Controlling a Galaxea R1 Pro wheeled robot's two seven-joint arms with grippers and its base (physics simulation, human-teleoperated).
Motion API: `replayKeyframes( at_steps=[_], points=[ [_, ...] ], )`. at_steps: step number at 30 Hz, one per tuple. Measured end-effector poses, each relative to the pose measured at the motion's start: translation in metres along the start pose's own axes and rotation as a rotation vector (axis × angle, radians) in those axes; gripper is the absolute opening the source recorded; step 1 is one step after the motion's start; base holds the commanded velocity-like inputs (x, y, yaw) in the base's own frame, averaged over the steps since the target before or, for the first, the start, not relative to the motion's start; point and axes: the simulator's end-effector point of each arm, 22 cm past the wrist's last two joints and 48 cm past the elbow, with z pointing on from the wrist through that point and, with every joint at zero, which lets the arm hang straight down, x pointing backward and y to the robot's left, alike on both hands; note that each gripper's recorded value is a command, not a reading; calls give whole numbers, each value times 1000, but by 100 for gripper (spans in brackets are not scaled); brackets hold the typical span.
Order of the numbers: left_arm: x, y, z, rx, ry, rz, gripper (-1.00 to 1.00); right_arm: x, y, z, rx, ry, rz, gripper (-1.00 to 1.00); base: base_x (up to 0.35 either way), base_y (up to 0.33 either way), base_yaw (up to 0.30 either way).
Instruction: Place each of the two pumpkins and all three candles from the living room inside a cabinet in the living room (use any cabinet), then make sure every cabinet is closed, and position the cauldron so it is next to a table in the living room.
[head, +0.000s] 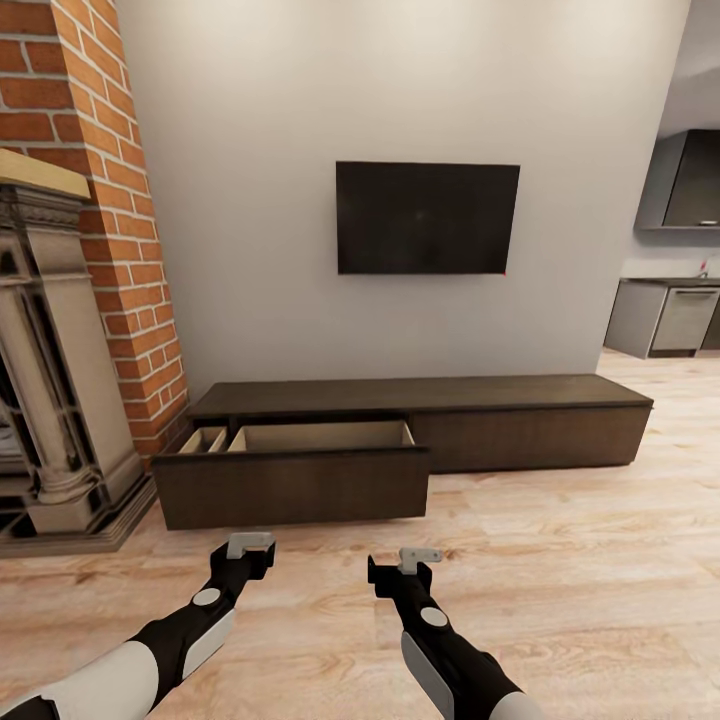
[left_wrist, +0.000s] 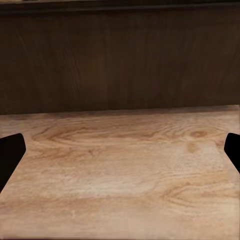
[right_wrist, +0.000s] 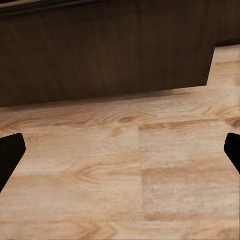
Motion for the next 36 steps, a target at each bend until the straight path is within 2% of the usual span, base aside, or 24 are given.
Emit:
replayKeyframes(
  at_steps=[5,8,19,29,36],
  points=[
    [12,0,3,1,18,-6,100,8,-1,3,-1,7,6,100,0,0,0],
    [20,-6,6,29,31,-8,100,13,-2,6,0,17,8,100,0,0,0],
    [19,-22,5,69,30,-19,100,13,-2,6,1,17,11,100,12,4,0],
    [19,-22,5,65,33,-20,100,13,-2,6,1,16,12,100,222,134,0],
    [28,-12,5,44,50,-14,100,13,-2,6,1,16,12,100,264,169,0]
  ],
)
